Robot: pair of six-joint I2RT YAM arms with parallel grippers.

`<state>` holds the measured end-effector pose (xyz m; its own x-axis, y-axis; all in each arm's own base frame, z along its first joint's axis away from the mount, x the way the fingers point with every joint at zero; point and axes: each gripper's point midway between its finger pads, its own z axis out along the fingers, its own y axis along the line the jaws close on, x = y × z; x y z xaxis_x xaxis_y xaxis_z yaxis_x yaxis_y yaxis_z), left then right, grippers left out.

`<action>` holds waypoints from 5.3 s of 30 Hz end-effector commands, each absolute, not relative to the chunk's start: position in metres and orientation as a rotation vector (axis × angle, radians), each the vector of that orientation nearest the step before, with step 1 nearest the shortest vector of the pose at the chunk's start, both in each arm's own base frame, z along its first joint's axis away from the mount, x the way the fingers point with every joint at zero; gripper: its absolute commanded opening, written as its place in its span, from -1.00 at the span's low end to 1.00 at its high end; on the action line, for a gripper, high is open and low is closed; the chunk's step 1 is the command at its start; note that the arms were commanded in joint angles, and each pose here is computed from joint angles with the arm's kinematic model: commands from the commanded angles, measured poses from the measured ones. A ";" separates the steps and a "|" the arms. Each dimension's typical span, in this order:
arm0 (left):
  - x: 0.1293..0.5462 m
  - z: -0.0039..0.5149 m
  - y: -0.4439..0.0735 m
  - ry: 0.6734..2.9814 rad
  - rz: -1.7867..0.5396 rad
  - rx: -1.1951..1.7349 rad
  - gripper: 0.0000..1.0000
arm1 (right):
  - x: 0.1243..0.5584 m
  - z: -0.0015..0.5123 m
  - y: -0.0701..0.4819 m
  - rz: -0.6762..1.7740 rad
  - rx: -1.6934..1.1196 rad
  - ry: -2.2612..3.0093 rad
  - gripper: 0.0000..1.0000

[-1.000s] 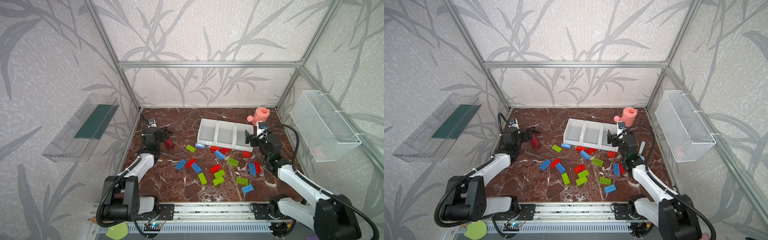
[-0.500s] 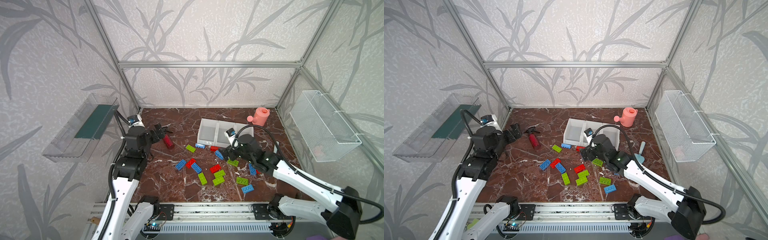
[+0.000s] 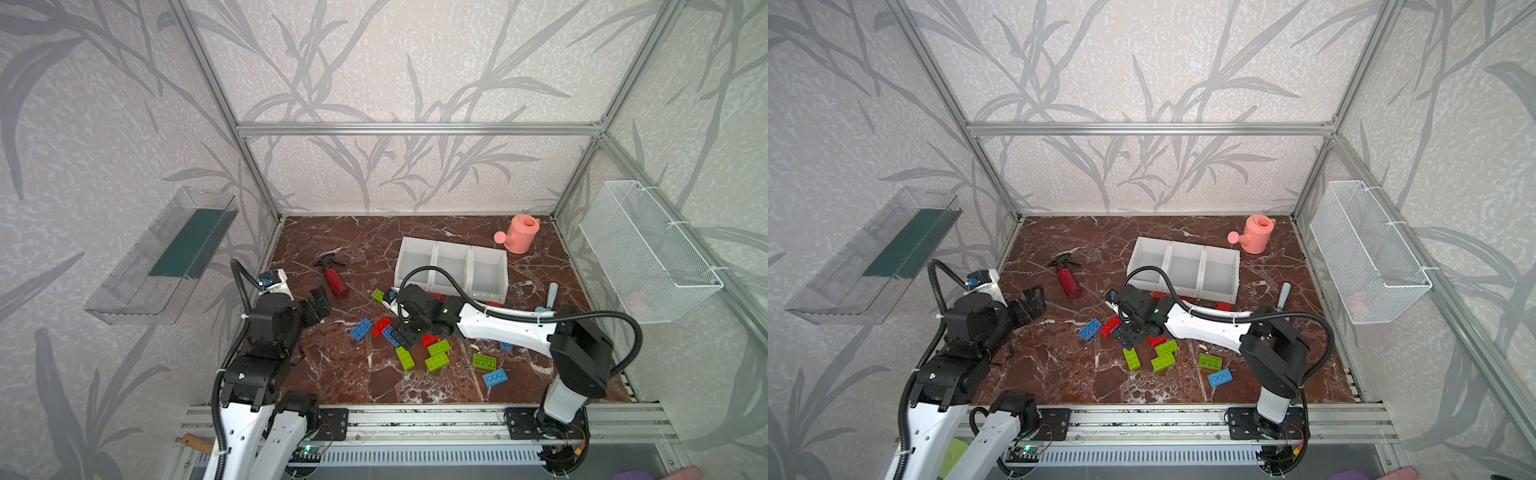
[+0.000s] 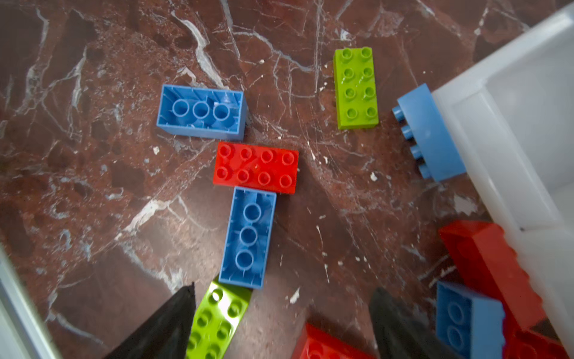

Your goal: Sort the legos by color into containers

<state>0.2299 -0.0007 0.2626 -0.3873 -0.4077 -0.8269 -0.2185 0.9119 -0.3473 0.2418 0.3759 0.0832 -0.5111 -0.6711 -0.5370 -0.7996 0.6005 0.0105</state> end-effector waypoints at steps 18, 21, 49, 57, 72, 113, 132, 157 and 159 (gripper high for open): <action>0.218 0.264 0.000 1.974 -0.206 -0.450 0.98 | 0.227 0.031 0.397 0.260 -1.349 2.483 0.13; 0.218 0.263 -0.001 1.976 -0.207 -0.449 0.98 | 0.225 0.027 0.398 0.268 -1.356 2.503 -0.03; 0.221 0.258 -0.005 1.997 -0.227 -0.435 0.98 | 0.334 0.154 0.356 0.356 -0.886 2.463 -0.66; 0.232 0.242 -0.020 2.097 -0.271 -0.392 0.96 | 0.420 0.163 0.333 0.384 -0.636 2.428 -0.69; 0.239 0.231 -0.028 2.159 -0.302 -0.368 0.92 | 0.468 0.140 0.327 0.391 -0.534 2.452 -0.36; 0.219 0.074 -0.096 2.955 -0.002 -0.009 0.64 | 0.248 0.159 0.258 0.924 -0.338 2.099 0.52; 0.249 0.035 -0.102 3.099 0.172 0.141 0.58 | 0.241 0.182 0.244 0.921 -0.309 2.022 0.53; 0.270 0.048 -0.108 3.039 0.124 0.123 -0.36 | 0.245 0.176 0.242 0.893 -0.296 2.039 0.53; 0.276 0.061 -0.110 3.004 0.099 0.124 -0.36 | 0.245 0.175 0.242 0.887 -0.293 2.043 0.53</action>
